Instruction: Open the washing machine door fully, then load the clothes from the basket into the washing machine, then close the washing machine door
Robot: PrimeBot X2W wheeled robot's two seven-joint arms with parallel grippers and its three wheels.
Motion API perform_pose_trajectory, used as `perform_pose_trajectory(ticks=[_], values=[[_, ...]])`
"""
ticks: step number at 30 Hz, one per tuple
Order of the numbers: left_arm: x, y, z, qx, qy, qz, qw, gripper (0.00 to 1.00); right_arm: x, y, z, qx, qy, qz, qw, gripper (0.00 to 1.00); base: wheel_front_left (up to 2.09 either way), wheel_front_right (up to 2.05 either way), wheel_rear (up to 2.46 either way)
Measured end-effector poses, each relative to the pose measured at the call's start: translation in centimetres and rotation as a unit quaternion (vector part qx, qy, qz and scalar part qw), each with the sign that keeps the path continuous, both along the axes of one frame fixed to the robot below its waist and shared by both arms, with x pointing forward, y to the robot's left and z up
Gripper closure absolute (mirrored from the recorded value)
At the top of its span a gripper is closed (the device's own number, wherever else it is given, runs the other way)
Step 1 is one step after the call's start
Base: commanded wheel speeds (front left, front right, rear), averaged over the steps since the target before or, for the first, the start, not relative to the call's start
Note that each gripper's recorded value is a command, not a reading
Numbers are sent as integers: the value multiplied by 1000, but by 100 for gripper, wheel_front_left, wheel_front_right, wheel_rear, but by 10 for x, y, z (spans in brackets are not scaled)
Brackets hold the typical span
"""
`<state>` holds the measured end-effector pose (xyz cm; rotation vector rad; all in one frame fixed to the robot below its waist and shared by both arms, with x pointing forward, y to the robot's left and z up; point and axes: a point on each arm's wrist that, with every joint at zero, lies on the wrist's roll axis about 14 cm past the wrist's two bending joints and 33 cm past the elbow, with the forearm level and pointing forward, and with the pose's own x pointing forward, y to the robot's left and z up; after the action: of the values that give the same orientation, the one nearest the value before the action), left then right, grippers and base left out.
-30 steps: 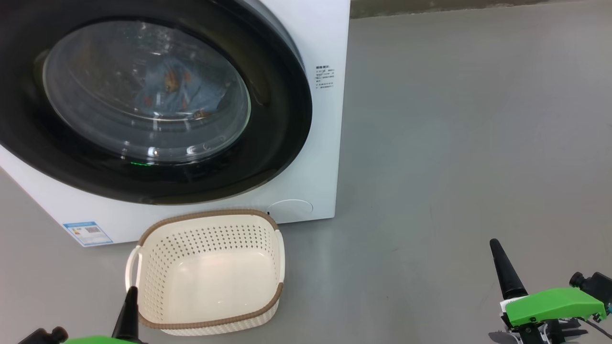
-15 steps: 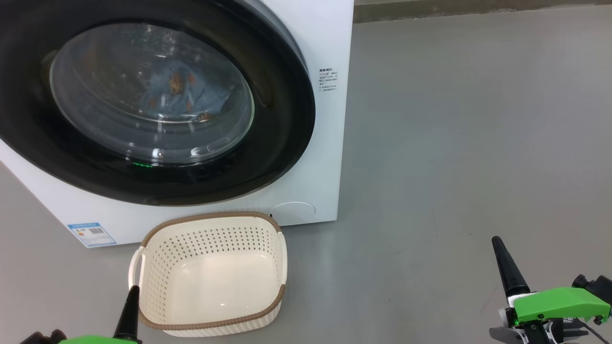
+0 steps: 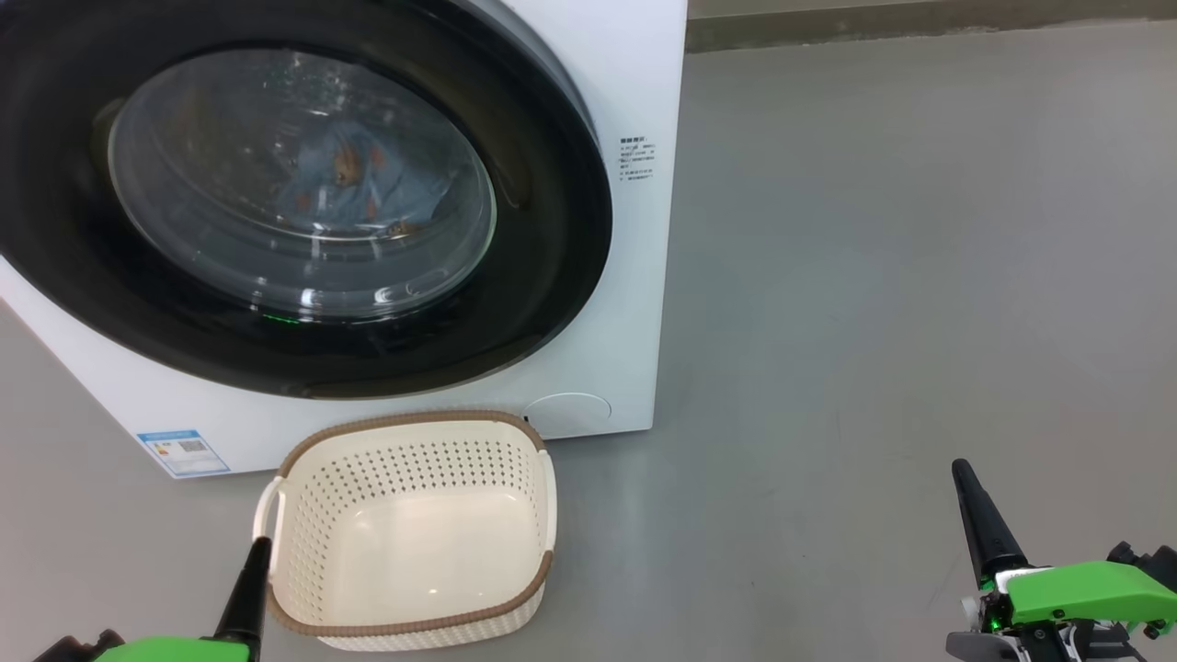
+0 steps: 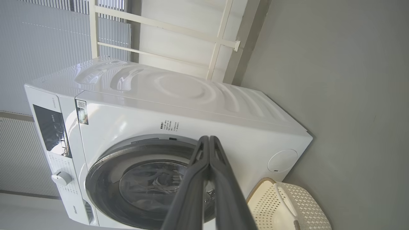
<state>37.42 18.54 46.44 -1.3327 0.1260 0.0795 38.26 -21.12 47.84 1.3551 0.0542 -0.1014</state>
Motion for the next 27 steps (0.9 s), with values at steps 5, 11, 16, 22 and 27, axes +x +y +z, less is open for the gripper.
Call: perform_pose_trajectory(ticks=[5,11,16,22,27], values=[[0,1,2,-27,-3,3,1000,100,1,2,3,20,-5,2,1000,100,0,0,0],[0,2,5,-58,-8,6,998,100,1,3,7,50,-13,1,999,100,0,0,0],[0,2,9,-84,-14,6,996,100,2,3,11,75,-21,1,997,100,0,0,0],[3,2,16,-115,-25,6,993,100,2,4,15,101,-29,2,994,100,0,0,0],[3,2,17,-119,-26,7,993,100,2,4,16,107,-31,0,994,100,0,0,0]])
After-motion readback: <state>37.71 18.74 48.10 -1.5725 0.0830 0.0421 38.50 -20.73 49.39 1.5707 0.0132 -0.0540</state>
